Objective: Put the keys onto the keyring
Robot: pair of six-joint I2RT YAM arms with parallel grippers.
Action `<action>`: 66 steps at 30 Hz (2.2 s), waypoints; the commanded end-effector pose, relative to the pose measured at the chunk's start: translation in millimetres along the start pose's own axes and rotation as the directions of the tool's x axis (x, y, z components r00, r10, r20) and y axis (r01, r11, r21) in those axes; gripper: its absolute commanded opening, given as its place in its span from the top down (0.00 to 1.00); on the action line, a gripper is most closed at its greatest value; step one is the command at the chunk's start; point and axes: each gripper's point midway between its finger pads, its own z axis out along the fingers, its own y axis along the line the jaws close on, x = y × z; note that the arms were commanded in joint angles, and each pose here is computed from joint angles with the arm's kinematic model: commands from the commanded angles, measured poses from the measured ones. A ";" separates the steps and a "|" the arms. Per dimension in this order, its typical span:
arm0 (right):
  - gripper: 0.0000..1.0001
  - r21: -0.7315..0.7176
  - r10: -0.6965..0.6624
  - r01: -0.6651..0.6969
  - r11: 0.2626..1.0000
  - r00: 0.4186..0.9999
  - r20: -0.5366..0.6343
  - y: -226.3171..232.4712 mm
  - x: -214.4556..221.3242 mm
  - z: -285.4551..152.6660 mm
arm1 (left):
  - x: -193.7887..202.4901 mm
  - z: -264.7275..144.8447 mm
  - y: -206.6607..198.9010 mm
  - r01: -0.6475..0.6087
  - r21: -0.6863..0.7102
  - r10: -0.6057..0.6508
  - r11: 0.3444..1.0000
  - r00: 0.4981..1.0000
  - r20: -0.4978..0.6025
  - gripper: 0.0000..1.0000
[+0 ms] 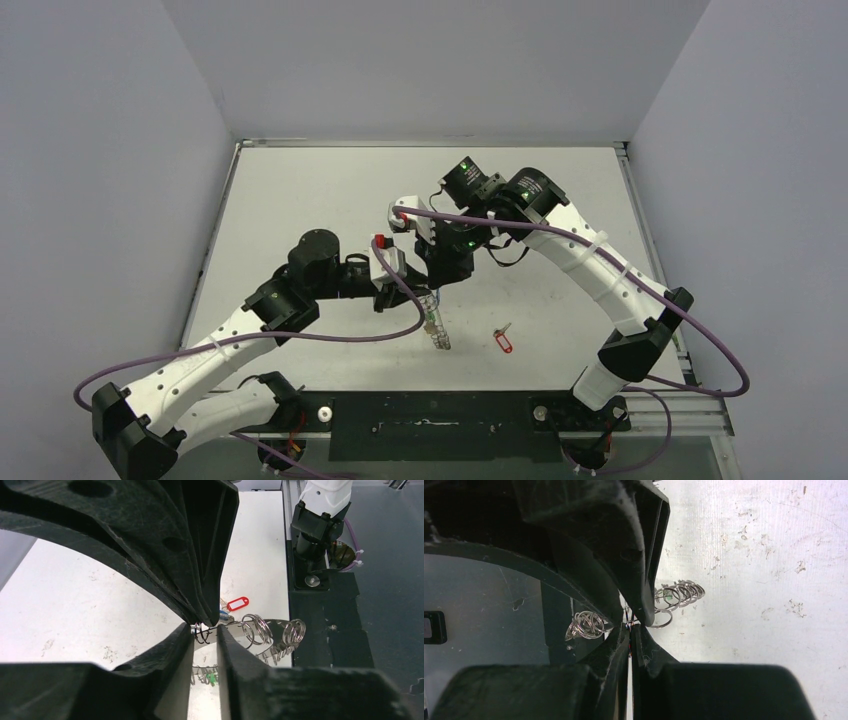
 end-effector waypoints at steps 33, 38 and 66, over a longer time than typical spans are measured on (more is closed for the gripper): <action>0.55 0.047 -0.138 0.130 0.990 0.900 0.413 0.5 -36.3 -35.7 | -58.5 -26.6 3.1 -0.052 -0.165 0.117 0.985 0.903 0.413 1.00; 0.58 0.022 -0.174 0.182 0.983 0.888 0.425 6.5 -33.0 -31.4 | -60.3 -26.2 0.9 -0.054 -0.152 0.114 0.987 0.901 0.419 1.00; 1.00 0.030 -0.124 0.121 0.992 0.913 0.388 -2.4 -10.3 -28.3 | -62.9 -27.1 1.7 -0.062 -0.157 0.123 0.986 0.901 0.415 1.00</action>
